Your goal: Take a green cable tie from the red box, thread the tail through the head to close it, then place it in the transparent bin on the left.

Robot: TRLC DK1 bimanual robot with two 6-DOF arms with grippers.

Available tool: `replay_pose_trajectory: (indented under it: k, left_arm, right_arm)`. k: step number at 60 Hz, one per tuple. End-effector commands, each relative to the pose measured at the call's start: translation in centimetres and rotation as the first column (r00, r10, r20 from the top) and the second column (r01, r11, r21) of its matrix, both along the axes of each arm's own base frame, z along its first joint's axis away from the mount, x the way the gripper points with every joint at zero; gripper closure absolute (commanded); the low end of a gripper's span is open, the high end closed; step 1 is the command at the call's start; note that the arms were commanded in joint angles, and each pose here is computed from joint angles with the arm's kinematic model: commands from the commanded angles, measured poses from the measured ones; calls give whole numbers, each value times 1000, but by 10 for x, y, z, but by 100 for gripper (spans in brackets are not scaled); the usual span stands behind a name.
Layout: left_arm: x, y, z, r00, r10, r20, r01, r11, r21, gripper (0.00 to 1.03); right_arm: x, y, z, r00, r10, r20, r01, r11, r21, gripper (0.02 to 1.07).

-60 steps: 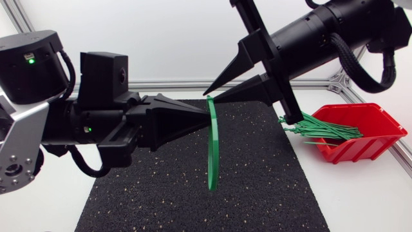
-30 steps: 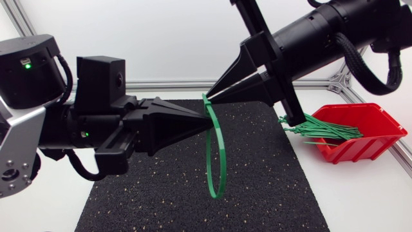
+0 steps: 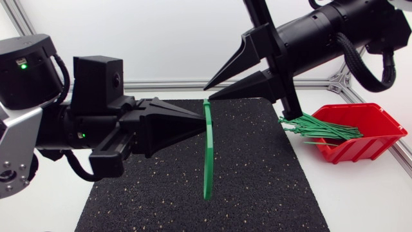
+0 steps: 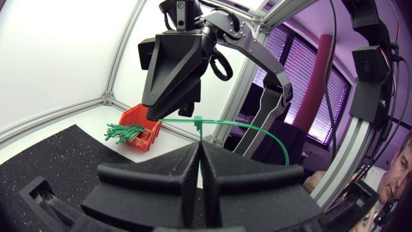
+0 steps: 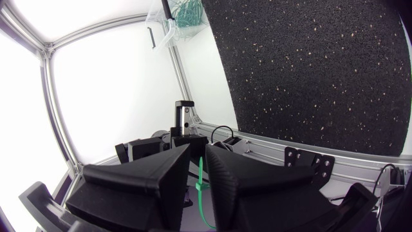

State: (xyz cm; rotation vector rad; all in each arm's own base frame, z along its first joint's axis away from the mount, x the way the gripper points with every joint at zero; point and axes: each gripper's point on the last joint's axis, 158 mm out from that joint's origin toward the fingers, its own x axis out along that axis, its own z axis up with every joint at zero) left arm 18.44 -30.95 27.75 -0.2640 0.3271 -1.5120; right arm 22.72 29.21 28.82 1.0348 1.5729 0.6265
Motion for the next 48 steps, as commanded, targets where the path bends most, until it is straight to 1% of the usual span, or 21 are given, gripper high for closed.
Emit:
replay_pose_trajectory:
  k: [1, 20, 25, 36, 48]
  left_arm:
    - [-3, 3, -3, 1000, -8, 12, 8, 1000, 2, 100]
    - [-3, 4, -4, 1000, -8, 10, 8, 1000, 4, 100]
    - [-4, 4, -3, 1000, -9, 11, 9, 1000, 3, 100]
    - [-6, 2, -2, 1000, -17, 12, 17, 1000, 2, 100]
    - [-9, 1, -2, 1000, -26, 10, 26, 1000, 4, 100]
  right_arm:
    - [0, 0, -6, 1000, 14, 6, -14, 1000, -5, 82]
    - [-19, 7, -2, 998, 61, 3, -61, 998, -5, 83]
    - [-23, 6, 0, 998, 62, 3, -62, 998, -9, 86]
    - [-23, -2, -1, 999, 32, 39, -30, 999, -45, 101]
    - [-22, 0, -5, 997, 36, 65, -32, 997, -71, 101]
